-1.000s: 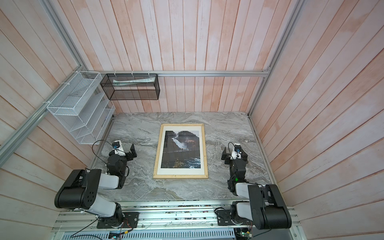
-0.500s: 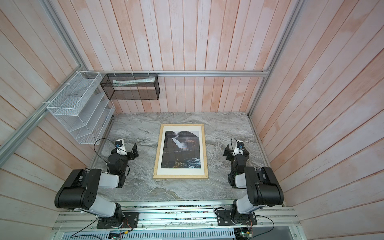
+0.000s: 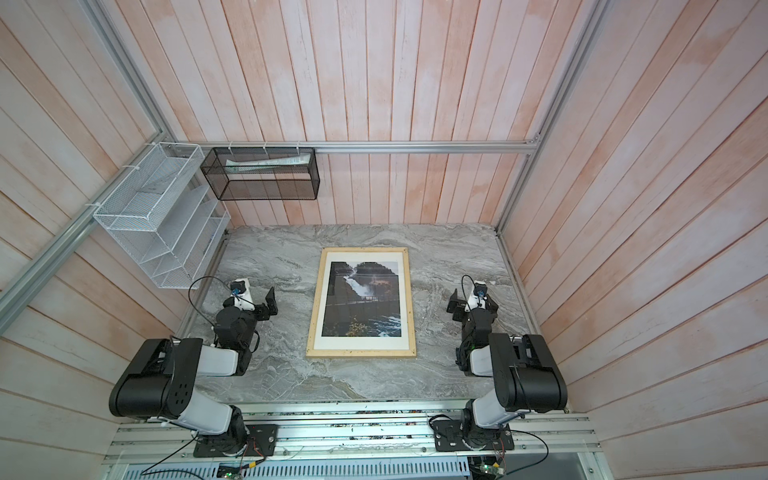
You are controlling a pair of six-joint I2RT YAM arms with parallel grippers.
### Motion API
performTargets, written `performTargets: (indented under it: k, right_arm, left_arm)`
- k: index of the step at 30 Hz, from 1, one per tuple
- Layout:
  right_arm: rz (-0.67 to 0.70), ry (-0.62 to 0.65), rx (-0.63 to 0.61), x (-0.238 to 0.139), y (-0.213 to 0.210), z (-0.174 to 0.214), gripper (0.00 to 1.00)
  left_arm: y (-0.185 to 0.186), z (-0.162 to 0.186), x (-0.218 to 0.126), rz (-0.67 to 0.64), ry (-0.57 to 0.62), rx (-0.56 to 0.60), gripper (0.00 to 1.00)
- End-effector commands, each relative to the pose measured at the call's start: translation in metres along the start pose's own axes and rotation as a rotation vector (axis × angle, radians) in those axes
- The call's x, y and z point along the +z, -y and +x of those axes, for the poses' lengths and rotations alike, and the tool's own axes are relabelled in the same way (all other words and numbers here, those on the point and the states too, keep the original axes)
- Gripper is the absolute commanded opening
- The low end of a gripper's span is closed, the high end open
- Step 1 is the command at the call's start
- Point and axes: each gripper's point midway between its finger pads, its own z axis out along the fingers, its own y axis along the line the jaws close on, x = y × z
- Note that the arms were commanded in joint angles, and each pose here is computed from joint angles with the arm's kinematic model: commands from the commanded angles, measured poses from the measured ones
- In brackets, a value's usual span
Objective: Put the photo into the frame
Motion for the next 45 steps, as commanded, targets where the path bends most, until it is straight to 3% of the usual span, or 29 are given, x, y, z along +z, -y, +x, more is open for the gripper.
performTargets:
  k: [1,19,22,23,26,28,29,45]
  right_arm:
    - [-0.008,0.026,0.019,0.003,-0.001,-0.010,0.98]
    - [-0.006,0.024,0.019,0.002,0.000,-0.010,0.98]
    - [-0.376,0.045,-0.049,-0.012,-0.046,-0.012,0.98]
    - [-0.424,0.045,-0.063,-0.014,-0.051,-0.011,0.98]
    - [-0.382,0.034,-0.052,-0.010,-0.045,-0.011,0.98]
    - [-0.110,0.014,0.024,0.005,-0.009,-0.010,0.98]
    - [-0.089,0.006,-0.005,0.005,-0.011,-0.009,0.98]
    - [-0.083,0.005,0.002,0.006,-0.010,-0.009,0.98]
  left_arm:
    - [0.002,-0.005,0.003,0.011,0.009,0.015,1.00]
    - [0.002,-0.004,0.003,0.011,0.008,0.016,1.00]
    - [0.002,-0.005,0.003,0.011,0.009,0.016,1.00]
    - [0.002,-0.004,0.003,0.011,0.006,0.014,1.00]
    - [0.002,-0.004,0.003,0.009,0.007,0.014,1.00]
    - [0.002,-0.004,0.003,0.010,0.007,0.014,1.00]
    - [0.002,-0.005,0.003,0.011,0.008,0.014,1.00]
    - [0.002,-0.005,0.003,0.010,0.008,0.014,1.00]
